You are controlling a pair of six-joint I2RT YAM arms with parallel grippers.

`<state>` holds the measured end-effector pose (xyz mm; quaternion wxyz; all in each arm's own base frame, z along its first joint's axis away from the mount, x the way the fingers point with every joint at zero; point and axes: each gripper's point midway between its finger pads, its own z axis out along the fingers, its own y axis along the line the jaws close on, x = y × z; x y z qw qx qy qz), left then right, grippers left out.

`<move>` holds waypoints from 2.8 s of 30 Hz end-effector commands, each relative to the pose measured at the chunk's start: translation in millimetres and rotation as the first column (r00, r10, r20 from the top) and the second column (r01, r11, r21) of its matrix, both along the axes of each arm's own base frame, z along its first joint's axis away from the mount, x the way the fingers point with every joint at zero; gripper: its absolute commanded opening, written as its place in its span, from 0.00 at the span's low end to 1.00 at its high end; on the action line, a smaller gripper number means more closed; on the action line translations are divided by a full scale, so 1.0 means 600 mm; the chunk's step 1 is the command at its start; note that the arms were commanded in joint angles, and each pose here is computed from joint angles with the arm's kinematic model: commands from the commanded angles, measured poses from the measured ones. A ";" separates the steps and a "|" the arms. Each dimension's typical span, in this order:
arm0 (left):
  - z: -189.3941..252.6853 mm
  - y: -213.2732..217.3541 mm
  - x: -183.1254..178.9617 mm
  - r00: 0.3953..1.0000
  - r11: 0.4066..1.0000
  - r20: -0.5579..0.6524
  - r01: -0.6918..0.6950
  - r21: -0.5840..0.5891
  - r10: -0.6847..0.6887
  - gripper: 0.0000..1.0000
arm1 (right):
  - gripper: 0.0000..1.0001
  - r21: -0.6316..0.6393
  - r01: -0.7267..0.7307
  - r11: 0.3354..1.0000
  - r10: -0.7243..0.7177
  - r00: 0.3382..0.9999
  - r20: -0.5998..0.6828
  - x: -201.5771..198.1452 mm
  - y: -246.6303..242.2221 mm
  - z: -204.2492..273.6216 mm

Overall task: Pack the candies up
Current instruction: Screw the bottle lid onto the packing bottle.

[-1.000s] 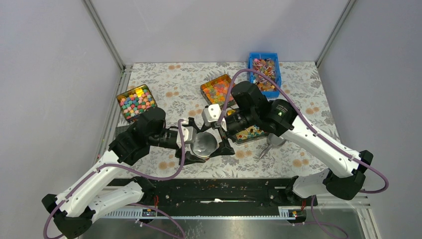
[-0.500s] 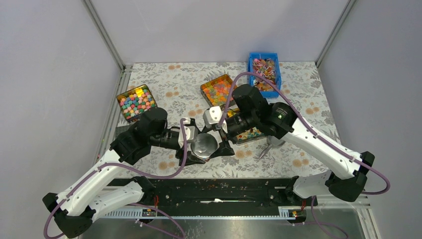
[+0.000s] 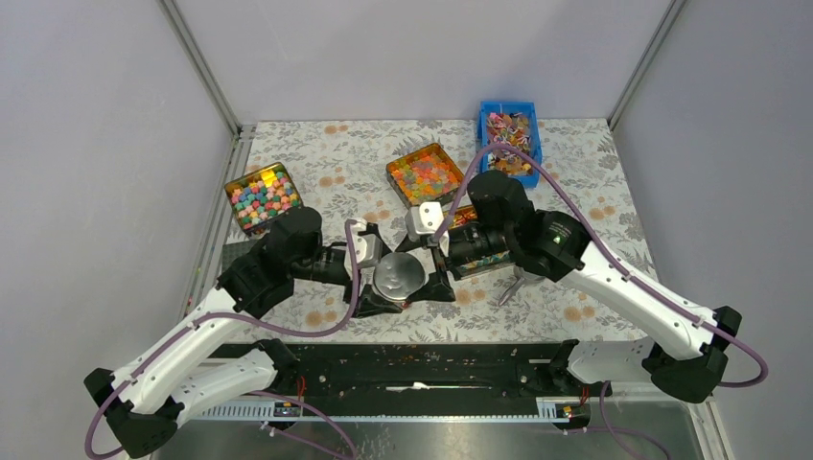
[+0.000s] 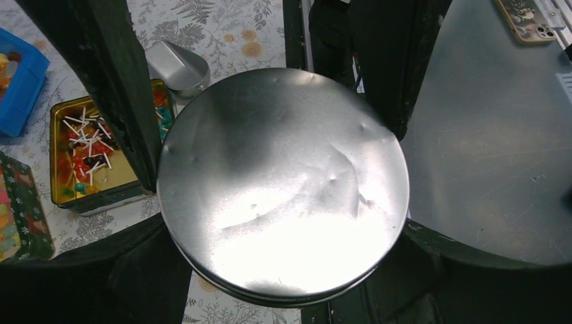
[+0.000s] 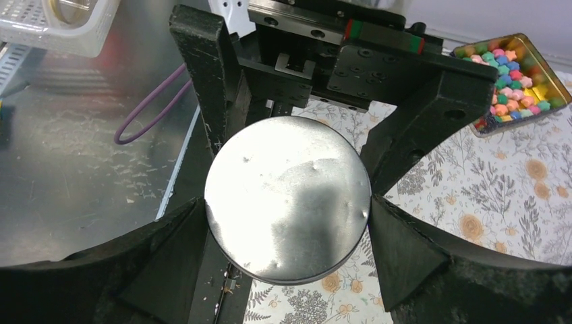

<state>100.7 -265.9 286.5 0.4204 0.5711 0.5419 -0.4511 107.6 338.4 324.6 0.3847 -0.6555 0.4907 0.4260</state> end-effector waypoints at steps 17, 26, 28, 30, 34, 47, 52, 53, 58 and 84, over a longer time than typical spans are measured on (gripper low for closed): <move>0.207 -0.043 0.135 0.925 0.907 0.202 -0.242 -0.345 0.323 0.42 | 0.75 -0.146 0.381 0.913 -0.393 0.918 -0.058 0.062 0.055 -0.072; 0.159 -0.040 0.115 0.942 0.947 0.222 -0.191 -0.256 0.250 0.45 | 0.99 -0.122 0.466 0.876 -0.474 0.880 -0.037 0.083 0.046 -0.065; 0.130 -0.032 0.107 0.944 0.963 0.241 -0.178 -0.202 0.225 0.46 | 1.00 -0.112 0.459 0.881 -0.465 0.885 -0.030 0.079 0.040 -0.061; 0.097 -0.021 0.099 0.948 0.976 0.250 -0.169 -0.134 0.198 0.47 | 1.00 -0.100 0.422 0.901 -0.426 0.905 -0.022 0.067 0.033 -0.058; 0.041 -0.003 0.074 0.958 0.994 0.266 -0.109 -0.019 0.110 0.48 | 0.99 -0.105 0.387 0.916 -0.389 0.921 0.006 0.051 0.010 -0.051; 0.011 0.014 0.016 0.964 0.999 0.260 0.045 0.029 -0.051 0.48 | 1.00 -0.008 0.060 0.998 -0.060 0.998 0.014 -0.014 -0.057 0.031; 0.027 0.009 -0.006 0.963 0.993 0.244 0.119 -0.004 -0.115 0.47 | 1.00 0.052 -0.054 0.997 0.050 0.996 0.073 -0.027 -0.055 0.052; 0.030 0.008 -0.009 0.962 0.991 0.241 0.131 -0.009 -0.125 0.47 | 1.00 0.061 -0.075 0.995 0.070 0.995 0.076 -0.030 -0.053 0.056; 0.045 0.003 -0.021 0.963 0.984 0.217 0.173 -0.032 -0.162 0.47 | 0.99 0.081 -0.136 0.987 0.130 0.989 0.076 -0.032 -0.035 0.063; 0.083 -0.013 -0.028 0.970 0.973 0.170 0.195 -0.128 -0.172 0.44 | 0.90 0.058 -0.120 0.991 0.119 0.993 0.019 -0.007 0.001 0.043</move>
